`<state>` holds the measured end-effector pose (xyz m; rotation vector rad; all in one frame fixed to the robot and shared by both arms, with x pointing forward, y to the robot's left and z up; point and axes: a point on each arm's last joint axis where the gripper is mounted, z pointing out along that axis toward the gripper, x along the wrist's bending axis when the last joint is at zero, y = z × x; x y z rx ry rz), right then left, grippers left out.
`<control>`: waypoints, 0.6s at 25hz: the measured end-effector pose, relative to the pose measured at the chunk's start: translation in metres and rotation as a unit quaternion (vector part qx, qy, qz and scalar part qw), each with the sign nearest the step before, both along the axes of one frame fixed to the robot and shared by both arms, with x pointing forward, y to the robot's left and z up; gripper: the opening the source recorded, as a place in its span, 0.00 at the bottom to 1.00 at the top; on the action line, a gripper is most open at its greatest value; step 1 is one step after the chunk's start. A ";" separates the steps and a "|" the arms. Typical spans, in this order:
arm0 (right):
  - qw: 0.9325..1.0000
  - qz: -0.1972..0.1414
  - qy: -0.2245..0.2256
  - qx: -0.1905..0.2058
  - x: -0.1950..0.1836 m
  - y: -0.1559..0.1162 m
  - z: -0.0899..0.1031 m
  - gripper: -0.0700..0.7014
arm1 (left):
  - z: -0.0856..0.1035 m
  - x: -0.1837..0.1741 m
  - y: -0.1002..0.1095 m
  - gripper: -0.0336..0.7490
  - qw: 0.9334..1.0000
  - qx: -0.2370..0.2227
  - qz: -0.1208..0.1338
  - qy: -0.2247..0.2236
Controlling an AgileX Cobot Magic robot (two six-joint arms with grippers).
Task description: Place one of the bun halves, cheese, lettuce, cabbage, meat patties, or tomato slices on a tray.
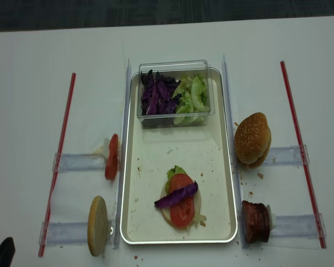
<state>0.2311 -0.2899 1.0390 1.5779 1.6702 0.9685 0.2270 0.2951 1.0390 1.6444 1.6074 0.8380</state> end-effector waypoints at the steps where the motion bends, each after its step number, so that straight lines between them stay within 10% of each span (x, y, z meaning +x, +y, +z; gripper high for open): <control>1: 1.000 0.000 0.000 0.000 0.000 0.000 0.000 0.70 | 0.000 0.000 0.000 0.56 1.000 0.000 0.000 0.000; 15: 1.000 0.000 0.000 0.000 0.000 0.000 0.000 0.70 | 0.000 0.000 0.000 0.56 1.000 0.000 0.000 0.000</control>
